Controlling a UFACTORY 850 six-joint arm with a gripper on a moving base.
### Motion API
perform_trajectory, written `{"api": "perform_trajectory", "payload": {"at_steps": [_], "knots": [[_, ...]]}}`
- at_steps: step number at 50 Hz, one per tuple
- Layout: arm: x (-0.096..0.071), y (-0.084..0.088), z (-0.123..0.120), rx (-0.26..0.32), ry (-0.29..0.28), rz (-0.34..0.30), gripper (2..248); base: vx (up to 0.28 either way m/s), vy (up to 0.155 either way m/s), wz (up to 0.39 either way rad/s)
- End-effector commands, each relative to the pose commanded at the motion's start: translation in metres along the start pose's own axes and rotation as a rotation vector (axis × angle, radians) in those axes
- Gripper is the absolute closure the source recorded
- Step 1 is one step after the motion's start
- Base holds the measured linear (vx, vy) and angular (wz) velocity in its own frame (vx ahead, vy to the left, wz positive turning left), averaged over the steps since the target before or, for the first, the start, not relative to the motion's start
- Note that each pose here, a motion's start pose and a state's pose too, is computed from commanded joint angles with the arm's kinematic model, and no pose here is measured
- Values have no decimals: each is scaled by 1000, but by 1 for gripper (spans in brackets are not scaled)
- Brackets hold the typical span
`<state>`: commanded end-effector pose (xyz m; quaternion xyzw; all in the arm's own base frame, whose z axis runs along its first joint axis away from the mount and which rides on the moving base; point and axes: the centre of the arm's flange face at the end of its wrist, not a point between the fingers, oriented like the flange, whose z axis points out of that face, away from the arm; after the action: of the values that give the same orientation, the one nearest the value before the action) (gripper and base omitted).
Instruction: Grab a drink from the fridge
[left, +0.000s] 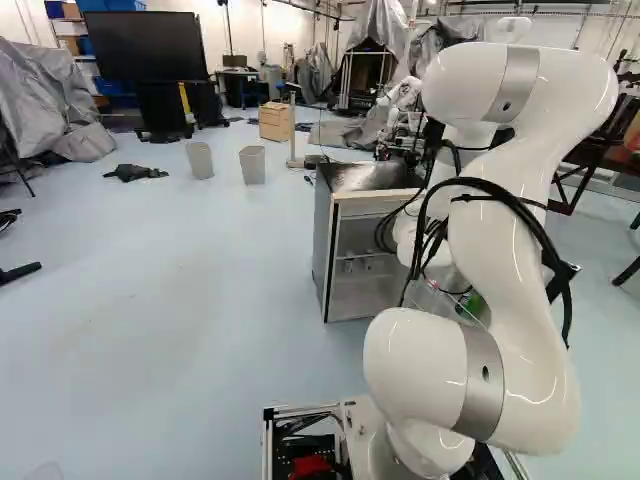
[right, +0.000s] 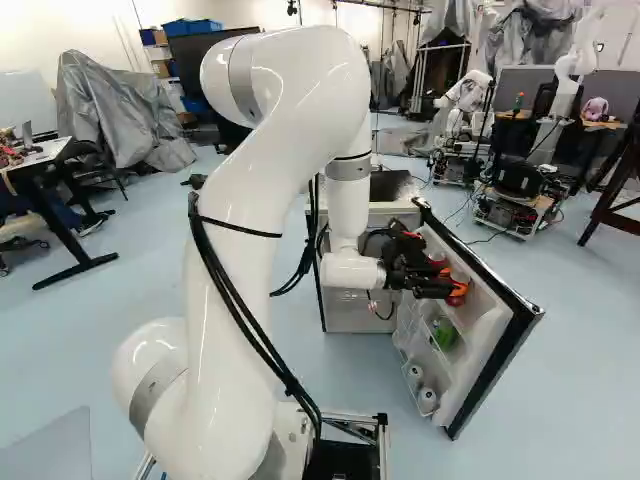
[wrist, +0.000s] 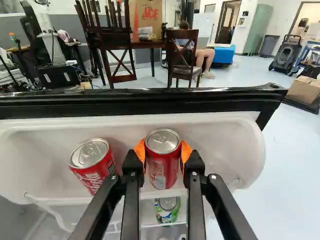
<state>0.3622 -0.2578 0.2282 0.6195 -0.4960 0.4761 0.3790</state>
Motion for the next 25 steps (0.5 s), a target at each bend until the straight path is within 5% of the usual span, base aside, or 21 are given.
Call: {"api": "perform_trajectory", "payload": {"at_steps": [25], "knots": [[0,4,-12,13,4,-13,160,0,0,0]]}}
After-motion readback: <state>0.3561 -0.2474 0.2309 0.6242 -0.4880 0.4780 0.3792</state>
